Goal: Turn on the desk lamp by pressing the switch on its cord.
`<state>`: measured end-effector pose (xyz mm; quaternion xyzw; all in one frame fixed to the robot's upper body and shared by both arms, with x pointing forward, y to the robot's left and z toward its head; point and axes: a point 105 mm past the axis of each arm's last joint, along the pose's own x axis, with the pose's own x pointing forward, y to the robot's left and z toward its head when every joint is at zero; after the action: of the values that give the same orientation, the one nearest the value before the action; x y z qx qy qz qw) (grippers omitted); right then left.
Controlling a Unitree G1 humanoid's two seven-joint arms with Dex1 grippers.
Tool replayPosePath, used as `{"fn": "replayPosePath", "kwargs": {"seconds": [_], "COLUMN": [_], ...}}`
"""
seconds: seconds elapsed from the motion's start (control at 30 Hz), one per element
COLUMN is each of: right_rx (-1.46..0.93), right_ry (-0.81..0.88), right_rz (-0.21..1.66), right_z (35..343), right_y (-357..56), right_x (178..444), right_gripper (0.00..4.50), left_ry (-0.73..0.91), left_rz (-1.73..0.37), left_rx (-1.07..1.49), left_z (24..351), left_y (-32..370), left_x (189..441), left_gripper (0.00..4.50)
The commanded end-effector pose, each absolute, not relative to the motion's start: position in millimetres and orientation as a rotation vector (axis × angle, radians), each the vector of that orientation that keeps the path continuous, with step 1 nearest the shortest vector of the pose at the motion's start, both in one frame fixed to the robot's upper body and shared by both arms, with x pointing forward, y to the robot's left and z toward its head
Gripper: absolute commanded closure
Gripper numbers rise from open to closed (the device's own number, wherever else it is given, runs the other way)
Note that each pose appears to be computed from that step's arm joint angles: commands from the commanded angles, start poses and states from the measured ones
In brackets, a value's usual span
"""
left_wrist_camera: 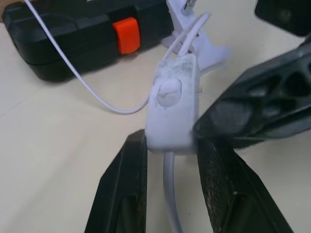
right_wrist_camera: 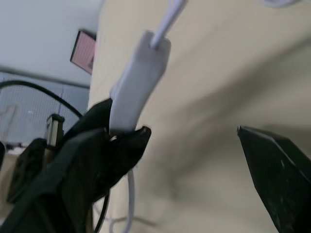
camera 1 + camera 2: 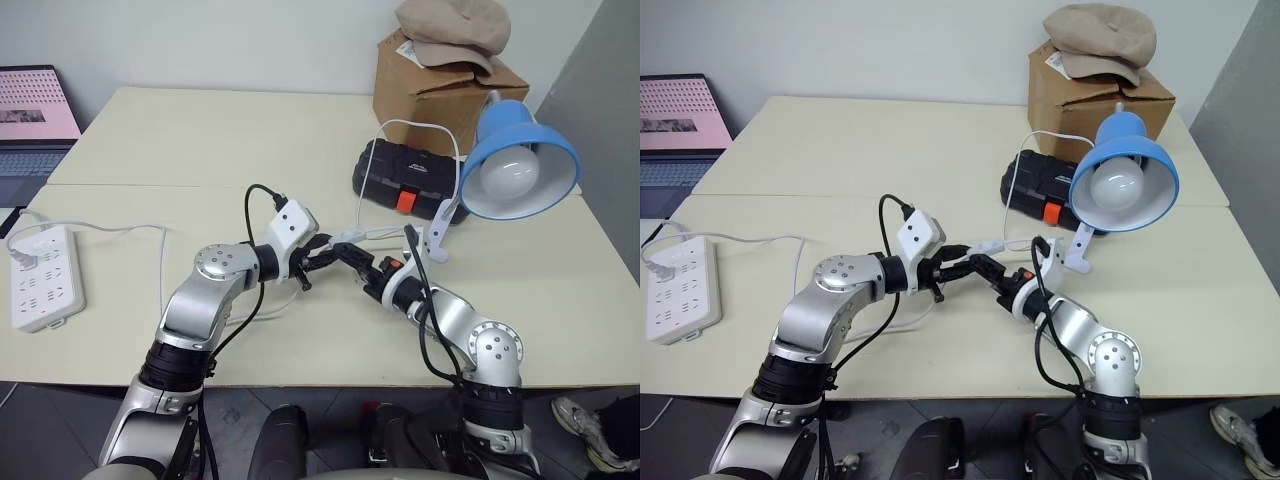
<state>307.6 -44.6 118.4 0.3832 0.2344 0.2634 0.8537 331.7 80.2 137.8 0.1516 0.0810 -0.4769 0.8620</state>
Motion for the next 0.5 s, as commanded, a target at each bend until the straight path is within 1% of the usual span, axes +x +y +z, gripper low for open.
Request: {"fn": "replayPosePath", "kwargs": {"seconds": [0.03, 0.2, 0.3, 0.37, 0.5], "right_rx": [0.670, 0.639, 0.790, 0.898, 0.993], "right_ry": [0.348, 0.350, 0.336, 0.341, 0.353], "right_rz": [0.624, 0.644, 0.632, 0.643, 0.556], "right_z": [137, 129, 134, 138, 136], "right_y": [-50, -57, -59, -51, -44], "right_x": [306, 295, 288, 283, 288], "right_gripper": [0.00, 0.00, 0.00, 0.00, 0.00], "left_ry": [0.095, 0.075, 0.072, 0.068, 0.061], "left_rz": [-1.049, -1.071, -1.084, -1.086, -1.083], "left_rx": [0.353, 0.392, 0.394, 0.397, 0.400], "left_z": [157, 156, 154, 153, 154], "left_y": [68, 58, 53, 49, 47], "left_x": [327, 327, 325, 325, 327], "left_gripper": [3.38, 3.38, 3.38, 3.38, 3.38]}}
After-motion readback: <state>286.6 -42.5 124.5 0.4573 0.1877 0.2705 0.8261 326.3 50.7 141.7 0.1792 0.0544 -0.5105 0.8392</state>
